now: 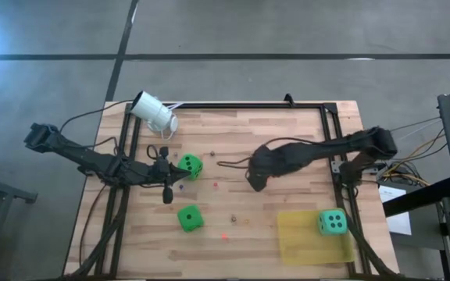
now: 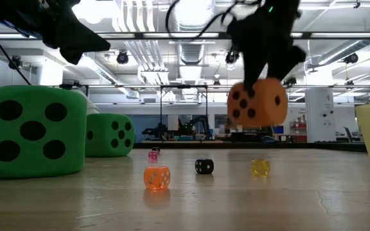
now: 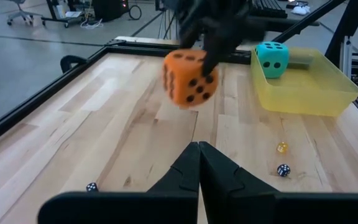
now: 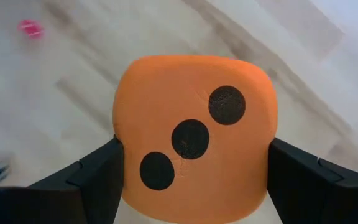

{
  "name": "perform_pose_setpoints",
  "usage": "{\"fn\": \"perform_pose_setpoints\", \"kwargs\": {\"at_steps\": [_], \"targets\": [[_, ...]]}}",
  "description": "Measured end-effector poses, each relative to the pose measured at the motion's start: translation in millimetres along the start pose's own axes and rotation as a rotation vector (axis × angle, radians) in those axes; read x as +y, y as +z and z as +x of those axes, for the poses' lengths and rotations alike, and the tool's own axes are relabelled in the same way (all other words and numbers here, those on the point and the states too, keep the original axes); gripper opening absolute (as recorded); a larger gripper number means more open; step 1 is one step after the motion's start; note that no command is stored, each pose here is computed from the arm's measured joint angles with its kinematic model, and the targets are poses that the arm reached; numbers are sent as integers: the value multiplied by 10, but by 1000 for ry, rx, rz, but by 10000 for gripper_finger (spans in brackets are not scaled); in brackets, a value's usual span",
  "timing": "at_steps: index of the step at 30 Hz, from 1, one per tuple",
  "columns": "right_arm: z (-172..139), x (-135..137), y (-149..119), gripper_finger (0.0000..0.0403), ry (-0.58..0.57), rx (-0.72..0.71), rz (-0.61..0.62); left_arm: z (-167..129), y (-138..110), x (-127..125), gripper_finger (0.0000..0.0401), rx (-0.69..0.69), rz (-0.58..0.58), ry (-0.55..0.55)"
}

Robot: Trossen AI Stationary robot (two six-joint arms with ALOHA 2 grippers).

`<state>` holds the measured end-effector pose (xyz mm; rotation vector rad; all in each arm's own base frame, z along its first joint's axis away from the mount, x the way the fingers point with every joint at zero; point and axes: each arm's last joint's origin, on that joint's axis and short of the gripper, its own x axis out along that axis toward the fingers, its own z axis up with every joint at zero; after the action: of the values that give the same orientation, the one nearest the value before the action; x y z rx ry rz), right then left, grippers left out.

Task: Pick & Place Dice
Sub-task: Put the large orange die into the yellow bin

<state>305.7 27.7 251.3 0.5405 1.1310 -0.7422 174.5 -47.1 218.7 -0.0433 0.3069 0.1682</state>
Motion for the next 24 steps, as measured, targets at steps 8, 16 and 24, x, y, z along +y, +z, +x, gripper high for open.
{"fn": "perform_pose_setpoints", "kwargs": {"at_steps": [8,16,24], "targets": [[-573,-40,-438,307,75,-60,53,1,-10,2,6,10,5,2],[-817,-108,-946,307,9,39,136,0,-20,3,6,19,10,3],[-976,-99,-1428,307,-10,87,160,0,-25,5,6,24,13,4]]}}
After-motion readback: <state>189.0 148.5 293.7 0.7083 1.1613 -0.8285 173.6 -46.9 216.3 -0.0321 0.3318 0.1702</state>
